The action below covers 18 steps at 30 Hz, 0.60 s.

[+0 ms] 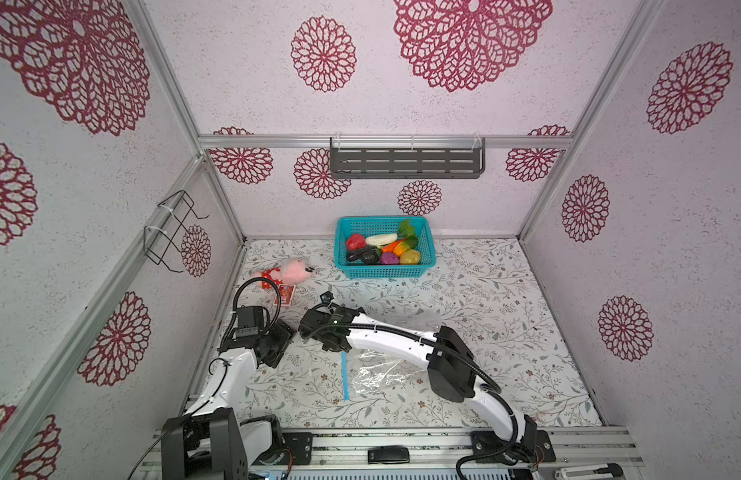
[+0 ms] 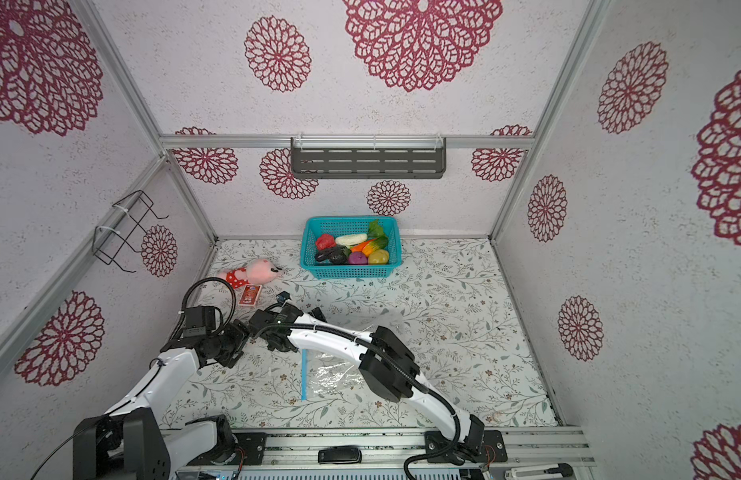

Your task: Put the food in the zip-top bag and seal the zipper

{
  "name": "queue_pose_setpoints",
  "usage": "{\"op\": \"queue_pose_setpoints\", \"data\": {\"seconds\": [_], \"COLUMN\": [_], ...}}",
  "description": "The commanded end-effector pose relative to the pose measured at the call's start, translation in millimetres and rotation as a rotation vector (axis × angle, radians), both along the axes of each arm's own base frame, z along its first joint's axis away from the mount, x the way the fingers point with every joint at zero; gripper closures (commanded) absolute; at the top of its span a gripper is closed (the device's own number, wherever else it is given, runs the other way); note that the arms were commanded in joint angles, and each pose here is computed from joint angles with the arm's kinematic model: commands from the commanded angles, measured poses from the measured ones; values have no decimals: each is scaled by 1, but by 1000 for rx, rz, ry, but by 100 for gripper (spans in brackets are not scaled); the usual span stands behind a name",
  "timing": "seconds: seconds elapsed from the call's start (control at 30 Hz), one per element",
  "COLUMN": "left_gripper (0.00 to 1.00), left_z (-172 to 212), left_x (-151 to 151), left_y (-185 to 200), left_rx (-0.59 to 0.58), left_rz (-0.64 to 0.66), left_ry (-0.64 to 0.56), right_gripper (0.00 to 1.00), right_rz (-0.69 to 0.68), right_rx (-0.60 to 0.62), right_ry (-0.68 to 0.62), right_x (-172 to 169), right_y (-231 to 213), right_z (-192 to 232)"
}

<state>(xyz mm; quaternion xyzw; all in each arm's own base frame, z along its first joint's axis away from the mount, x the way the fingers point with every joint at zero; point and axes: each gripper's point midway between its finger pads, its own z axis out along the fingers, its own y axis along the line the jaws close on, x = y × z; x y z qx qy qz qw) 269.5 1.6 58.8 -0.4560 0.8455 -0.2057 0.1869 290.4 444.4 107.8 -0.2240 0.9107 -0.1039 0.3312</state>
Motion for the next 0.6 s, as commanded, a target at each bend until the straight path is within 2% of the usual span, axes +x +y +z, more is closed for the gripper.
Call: {"op": "queue_pose_setpoints", "data": {"seconds": [0.0, 0.33, 0.57], "left_gripper": [19, 15, 14], "left_z": [-9, -14, -17], "left_x": [-16, -14, -12], "left_y": [13, 16, 15], "left_rx": [33, 23, 19], "left_rz": [56, 65, 53], "left_ry": [62, 75, 83], "right_gripper": [1, 1, 1], "right_rz": [22, -13, 37], "right_rx": [-55, -181, -185], "right_ry": [17, 16, 30], "right_x": [-2, 0, -19], "right_y": [0, -13, 1], "right_z": [4, -28, -37]}}
